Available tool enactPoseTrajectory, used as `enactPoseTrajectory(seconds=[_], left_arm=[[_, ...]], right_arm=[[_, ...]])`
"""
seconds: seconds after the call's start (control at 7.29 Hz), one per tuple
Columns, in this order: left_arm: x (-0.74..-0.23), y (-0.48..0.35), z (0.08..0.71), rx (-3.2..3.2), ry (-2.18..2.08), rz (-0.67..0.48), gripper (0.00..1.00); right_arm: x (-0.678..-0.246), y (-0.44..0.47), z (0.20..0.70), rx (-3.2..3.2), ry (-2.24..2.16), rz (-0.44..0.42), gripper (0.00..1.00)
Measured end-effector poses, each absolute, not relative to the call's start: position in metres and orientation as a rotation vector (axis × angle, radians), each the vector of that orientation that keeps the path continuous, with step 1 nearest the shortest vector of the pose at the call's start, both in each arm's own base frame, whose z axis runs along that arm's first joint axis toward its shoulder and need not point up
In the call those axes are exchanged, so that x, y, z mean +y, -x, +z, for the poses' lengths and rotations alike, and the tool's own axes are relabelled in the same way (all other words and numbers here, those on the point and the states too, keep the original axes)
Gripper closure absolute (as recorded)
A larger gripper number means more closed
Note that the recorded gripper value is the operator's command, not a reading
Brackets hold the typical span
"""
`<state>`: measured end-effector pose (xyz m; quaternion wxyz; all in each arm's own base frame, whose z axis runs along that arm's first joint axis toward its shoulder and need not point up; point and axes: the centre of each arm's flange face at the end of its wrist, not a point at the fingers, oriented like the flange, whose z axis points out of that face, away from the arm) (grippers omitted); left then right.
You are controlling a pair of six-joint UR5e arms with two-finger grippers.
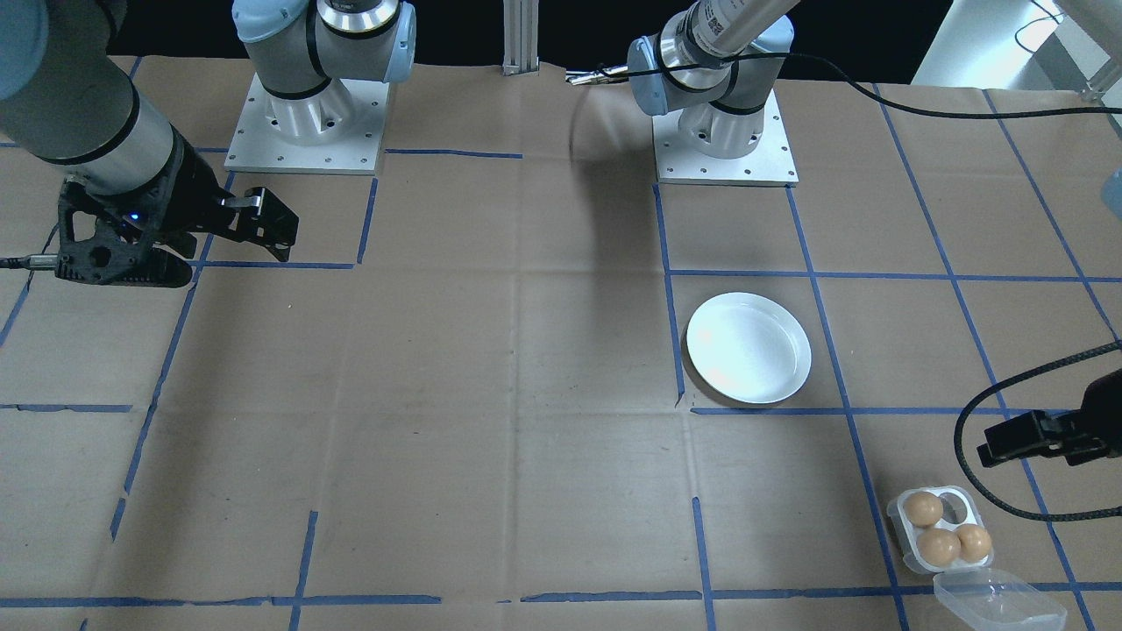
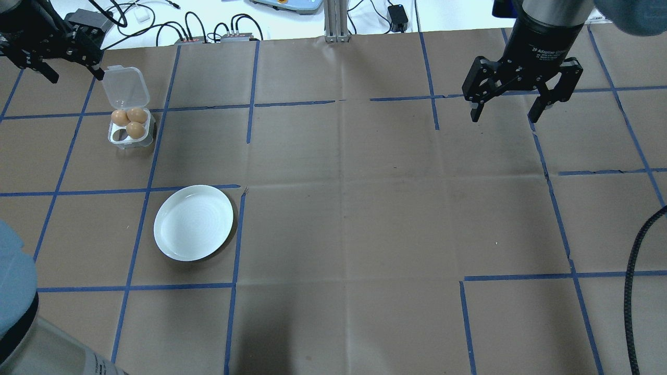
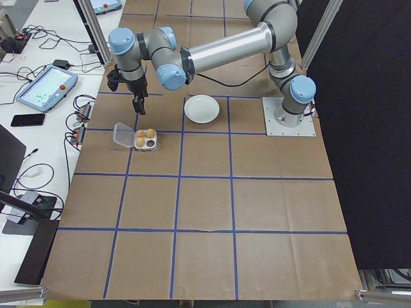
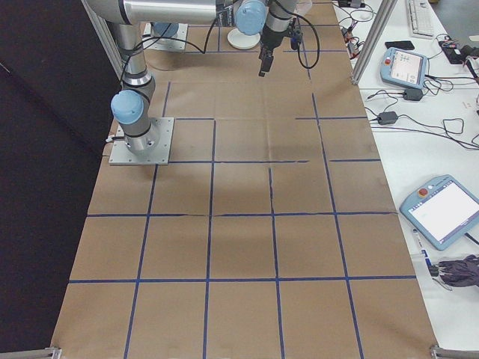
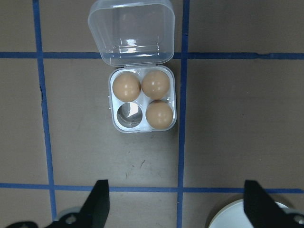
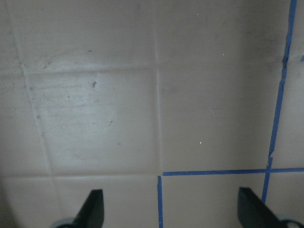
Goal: Place egg on plate
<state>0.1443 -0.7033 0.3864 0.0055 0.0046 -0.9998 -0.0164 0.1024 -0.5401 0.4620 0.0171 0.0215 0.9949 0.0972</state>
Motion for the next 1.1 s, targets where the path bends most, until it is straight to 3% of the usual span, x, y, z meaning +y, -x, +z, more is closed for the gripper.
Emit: enactPoseTrajectory(seconds=[0.55, 1.1], left_arm=[[-0.723, -0.161, 0.3, -3.103, -0.02, -0.151, 0.05], [-0.709, -0.15, 0.225, -3.143, -0.033, -0.044, 0.04]], right_arm=[[-0.54, -0.102, 0.462, 3.093, -0.067, 0.302, 0.0], [-0.54, -0.102, 0.462, 3.093, -0.067, 0.302, 0.0]])
